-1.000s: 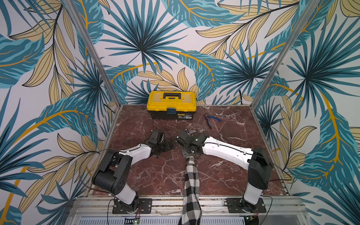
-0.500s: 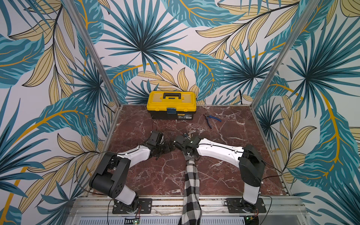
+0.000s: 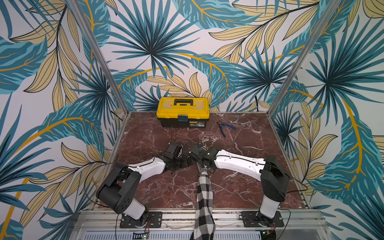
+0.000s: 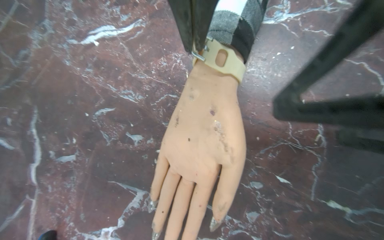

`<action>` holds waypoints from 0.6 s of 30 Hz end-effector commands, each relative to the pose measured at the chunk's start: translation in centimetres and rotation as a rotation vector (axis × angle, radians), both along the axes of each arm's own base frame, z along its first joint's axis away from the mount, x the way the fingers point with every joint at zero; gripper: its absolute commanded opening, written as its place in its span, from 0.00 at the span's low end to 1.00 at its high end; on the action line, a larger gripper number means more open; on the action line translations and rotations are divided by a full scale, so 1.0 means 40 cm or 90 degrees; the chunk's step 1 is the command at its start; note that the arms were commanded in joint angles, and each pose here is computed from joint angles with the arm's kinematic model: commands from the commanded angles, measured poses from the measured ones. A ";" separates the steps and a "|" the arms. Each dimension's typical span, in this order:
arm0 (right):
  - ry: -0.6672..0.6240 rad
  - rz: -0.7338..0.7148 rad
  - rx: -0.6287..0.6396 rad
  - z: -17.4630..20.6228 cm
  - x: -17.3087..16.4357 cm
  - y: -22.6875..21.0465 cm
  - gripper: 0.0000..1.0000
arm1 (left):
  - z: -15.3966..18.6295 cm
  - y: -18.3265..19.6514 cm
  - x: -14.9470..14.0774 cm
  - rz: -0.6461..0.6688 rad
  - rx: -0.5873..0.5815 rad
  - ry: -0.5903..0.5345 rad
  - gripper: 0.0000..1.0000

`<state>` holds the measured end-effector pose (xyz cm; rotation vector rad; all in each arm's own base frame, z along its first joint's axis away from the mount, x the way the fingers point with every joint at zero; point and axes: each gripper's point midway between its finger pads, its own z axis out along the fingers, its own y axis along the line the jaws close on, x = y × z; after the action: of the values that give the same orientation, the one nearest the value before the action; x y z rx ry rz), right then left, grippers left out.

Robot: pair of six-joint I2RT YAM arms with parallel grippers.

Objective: Take off the watch
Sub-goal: Untie the watch from the hand.

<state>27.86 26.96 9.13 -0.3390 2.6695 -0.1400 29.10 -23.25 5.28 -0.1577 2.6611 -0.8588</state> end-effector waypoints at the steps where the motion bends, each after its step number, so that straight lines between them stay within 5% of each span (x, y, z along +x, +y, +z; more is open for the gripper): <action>1: 0.009 -0.019 0.084 0.001 -0.001 0.011 0.00 | 0.031 -0.027 -0.011 -0.008 -0.005 -0.018 0.99; 8: 0.030 -0.067 0.180 -0.021 -0.003 0.006 0.00 | 0.032 -0.062 -0.031 -0.021 0.003 -0.025 0.99; 18: 0.028 -0.083 0.186 -0.023 -0.002 -0.009 0.00 | 0.040 -0.091 -0.030 -0.041 0.005 -0.035 0.99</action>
<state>28.04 26.95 7.99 -0.1071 2.7044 0.1931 27.41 -26.41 5.99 -0.0637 2.6560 -0.8576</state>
